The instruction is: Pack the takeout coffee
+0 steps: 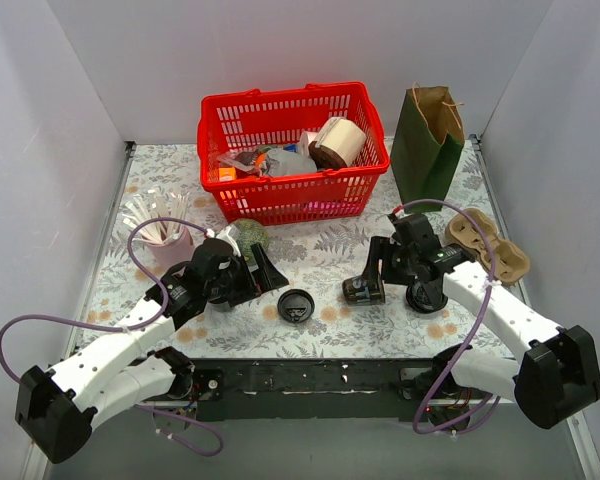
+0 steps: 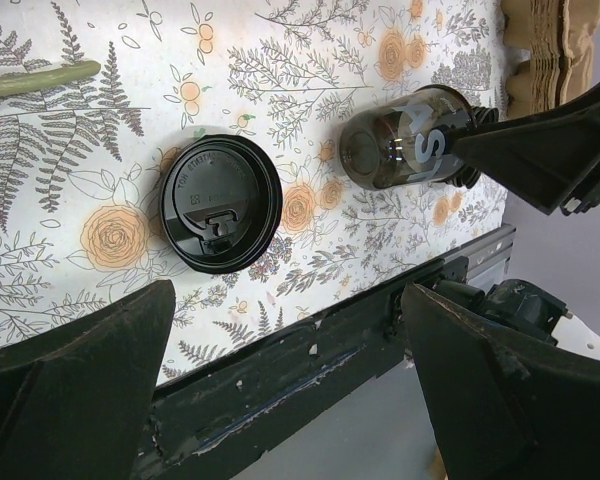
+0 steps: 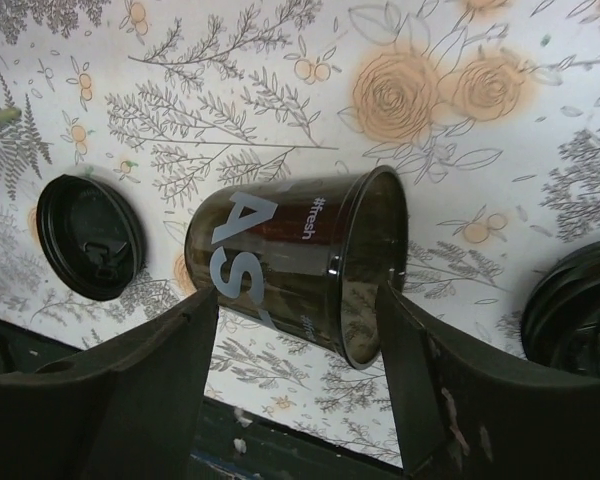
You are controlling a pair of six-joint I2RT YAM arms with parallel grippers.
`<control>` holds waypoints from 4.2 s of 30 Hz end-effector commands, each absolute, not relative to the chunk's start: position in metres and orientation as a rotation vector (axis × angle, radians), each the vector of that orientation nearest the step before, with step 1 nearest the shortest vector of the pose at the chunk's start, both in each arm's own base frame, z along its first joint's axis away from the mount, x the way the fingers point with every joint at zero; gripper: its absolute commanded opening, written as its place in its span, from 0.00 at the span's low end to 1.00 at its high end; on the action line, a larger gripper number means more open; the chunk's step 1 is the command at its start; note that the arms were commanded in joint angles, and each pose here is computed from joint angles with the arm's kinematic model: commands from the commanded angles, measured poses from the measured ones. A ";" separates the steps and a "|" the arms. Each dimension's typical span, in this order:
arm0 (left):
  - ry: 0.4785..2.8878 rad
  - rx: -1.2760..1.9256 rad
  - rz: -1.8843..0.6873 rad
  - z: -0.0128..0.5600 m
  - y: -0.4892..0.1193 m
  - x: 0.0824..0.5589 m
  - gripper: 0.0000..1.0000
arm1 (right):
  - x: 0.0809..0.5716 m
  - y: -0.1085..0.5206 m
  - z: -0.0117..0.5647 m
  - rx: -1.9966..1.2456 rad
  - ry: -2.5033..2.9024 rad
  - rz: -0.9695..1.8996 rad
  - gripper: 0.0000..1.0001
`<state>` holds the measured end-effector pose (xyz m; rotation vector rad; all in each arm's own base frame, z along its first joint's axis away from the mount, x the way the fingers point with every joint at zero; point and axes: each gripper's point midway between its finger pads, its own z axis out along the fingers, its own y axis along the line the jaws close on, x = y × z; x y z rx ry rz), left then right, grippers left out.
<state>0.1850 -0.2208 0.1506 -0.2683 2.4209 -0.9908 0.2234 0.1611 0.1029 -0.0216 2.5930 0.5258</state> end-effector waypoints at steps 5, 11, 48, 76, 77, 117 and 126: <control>2.406 -0.263 -1.022 0.157 -0.225 0.186 0.98 | 0.222 0.181 0.093 0.101 2.569 0.703 0.49; 2.404 -0.265 -1.019 0.156 -0.225 0.187 0.98 | 0.236 0.185 0.122 0.086 2.440 0.737 0.01; 2.380 -0.329 -0.952 0.161 -0.208 0.185 0.98 | 0.267 0.189 0.143 -0.368 2.531 -0.076 0.50; 2.331 -0.373 -0.894 0.186 -0.192 0.185 0.98 | 0.113 0.342 0.087 -2.006 1.423 0.710 0.52; 2.336 -0.379 -0.893 0.184 -0.192 0.185 0.98 | 0.115 0.345 0.082 -1.999 1.413 0.708 0.52; 1.915 0.206 -1.359 0.276 -0.249 0.166 0.98 | 0.126 0.301 0.294 -0.941 1.787 1.711 0.01; 1.513 0.507 -1.529 0.332 -0.265 0.142 0.98 | 0.103 0.280 0.390 -0.856 1.532 2.066 0.01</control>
